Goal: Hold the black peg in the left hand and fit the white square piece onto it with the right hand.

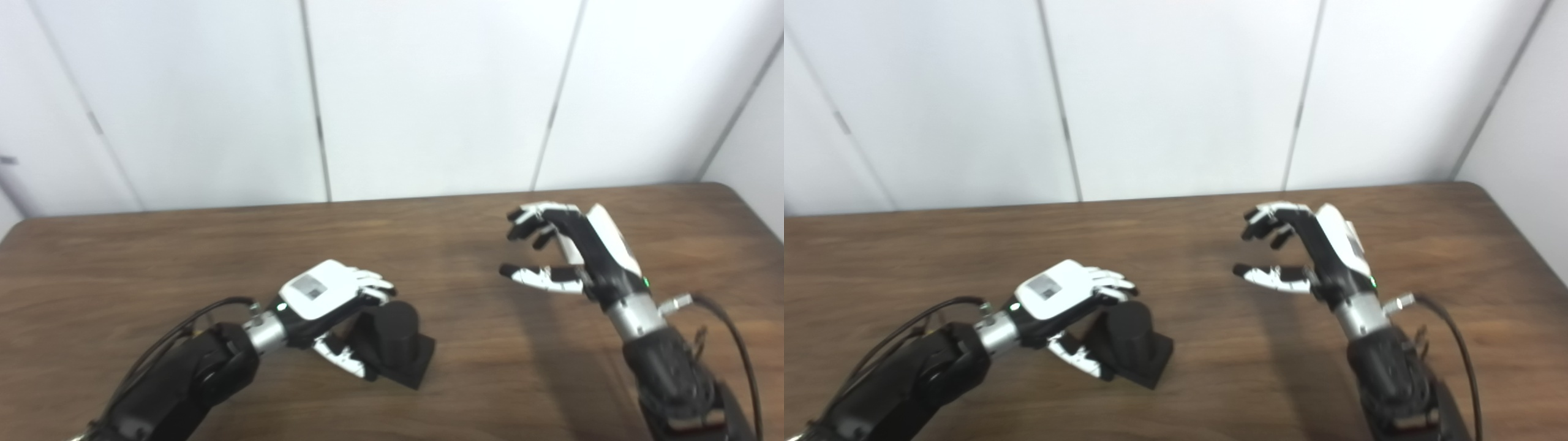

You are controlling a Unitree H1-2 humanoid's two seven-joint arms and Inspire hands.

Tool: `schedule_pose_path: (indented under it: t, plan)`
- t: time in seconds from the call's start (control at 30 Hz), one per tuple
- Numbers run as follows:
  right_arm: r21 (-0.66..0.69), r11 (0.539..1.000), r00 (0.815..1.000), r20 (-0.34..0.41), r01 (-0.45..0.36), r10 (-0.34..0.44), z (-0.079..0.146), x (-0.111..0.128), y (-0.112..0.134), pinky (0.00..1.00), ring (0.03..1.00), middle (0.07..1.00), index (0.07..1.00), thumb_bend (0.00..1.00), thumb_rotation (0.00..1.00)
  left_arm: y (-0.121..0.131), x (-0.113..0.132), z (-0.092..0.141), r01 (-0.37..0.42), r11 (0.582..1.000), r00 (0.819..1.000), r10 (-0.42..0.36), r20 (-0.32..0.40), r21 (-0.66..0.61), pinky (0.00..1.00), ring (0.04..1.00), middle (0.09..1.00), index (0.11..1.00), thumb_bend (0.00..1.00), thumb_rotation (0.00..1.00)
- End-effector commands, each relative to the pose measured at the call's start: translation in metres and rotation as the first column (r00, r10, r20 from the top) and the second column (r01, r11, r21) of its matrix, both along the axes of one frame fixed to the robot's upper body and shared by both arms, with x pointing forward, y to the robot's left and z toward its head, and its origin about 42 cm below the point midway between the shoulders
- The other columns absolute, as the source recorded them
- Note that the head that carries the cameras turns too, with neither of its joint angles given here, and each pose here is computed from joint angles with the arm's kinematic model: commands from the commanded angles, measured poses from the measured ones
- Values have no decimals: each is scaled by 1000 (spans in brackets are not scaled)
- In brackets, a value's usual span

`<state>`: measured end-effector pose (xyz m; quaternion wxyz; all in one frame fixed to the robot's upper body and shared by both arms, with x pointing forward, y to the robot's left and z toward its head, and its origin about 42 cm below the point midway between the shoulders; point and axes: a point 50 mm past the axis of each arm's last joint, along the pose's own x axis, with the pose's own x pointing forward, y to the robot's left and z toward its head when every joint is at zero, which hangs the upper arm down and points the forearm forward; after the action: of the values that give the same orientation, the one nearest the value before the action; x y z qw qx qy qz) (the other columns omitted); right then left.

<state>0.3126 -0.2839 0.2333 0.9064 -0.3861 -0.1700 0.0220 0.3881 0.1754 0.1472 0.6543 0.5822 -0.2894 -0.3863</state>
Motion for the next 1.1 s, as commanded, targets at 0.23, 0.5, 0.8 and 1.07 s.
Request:
schedule_pose_path:
  t: [0.23,0.5,0.8,1.07]
  plan:
    - [-469,883,999,-32,-4,-12,63,11,-7,593,787,871,834,813,105,21,-23,-46,55,970,995,-32,-99,238,779,838,842,491,521,78]
    - [-622,780,989,-54,73,-135,63,28,-14,752,881,901,810,843,137,29,-23,-42,55,971,993,-30,-114,231,772,834,836,491,523,72]
    - [-750,654,951,-122,99,-283,50,60,-34,945,988,970,898,883,190,35,-27,-48,60,973,995,-41,-92,221,748,810,825,490,523,72]
    - [-800,583,928,-100,140,-360,55,86,-52,954,980,958,906,894,223,40,-27,-54,56,973,995,-36,-92,225,769,820,837,490,523,74]
